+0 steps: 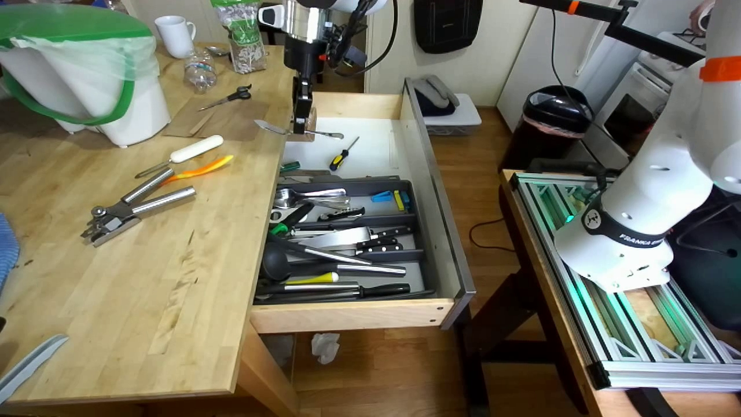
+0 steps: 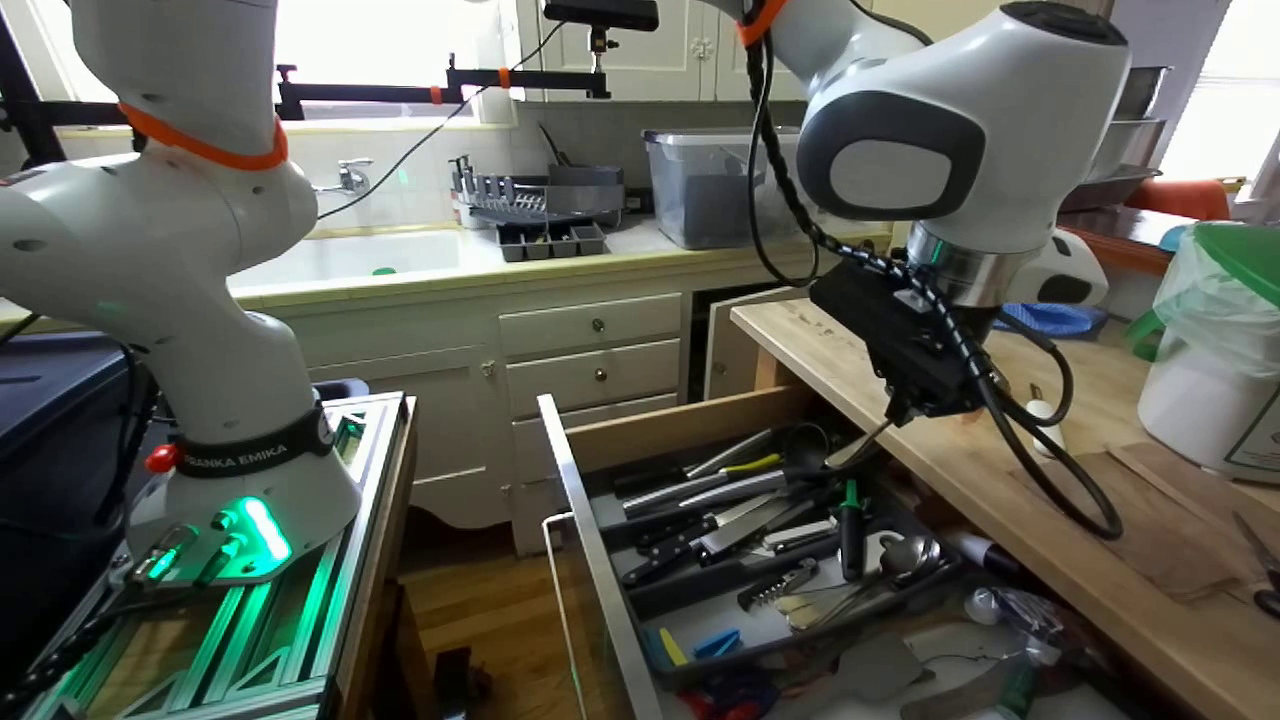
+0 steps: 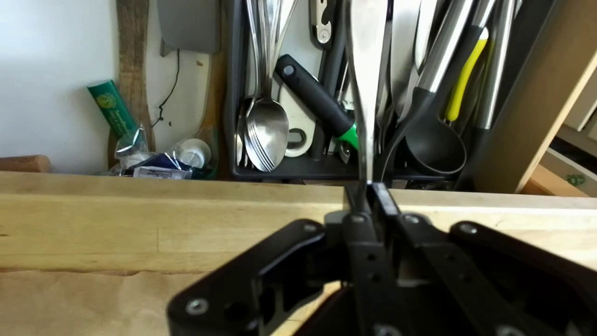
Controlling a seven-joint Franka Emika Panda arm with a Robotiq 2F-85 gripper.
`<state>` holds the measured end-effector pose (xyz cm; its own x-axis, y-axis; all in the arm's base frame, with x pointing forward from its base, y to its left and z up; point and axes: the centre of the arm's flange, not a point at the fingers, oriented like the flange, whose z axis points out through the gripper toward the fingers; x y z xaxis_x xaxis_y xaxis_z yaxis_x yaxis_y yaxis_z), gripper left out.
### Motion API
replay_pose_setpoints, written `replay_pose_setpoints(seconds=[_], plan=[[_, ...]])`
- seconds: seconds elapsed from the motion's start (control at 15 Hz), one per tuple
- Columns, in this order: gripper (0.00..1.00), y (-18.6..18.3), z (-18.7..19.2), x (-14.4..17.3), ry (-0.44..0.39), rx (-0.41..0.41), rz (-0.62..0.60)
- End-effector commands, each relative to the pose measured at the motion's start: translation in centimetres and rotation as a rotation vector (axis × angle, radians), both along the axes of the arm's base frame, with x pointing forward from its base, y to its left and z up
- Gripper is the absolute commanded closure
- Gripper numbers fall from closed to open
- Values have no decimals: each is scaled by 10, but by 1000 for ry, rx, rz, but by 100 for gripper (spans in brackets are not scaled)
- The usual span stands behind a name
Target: Remove the silver spoon from the drawer and put it on the counter
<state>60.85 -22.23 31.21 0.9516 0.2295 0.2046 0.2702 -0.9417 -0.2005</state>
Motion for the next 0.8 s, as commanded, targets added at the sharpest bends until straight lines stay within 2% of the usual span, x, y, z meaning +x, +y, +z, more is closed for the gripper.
replay_pose_setpoints(seconds=[0.0,0.2,0.73], plan=[[98,-10,-10,-2,22,-10,-26],[98,-32,-7,25,41,-61,11],[98,-66,12,87,8,-153,74]])
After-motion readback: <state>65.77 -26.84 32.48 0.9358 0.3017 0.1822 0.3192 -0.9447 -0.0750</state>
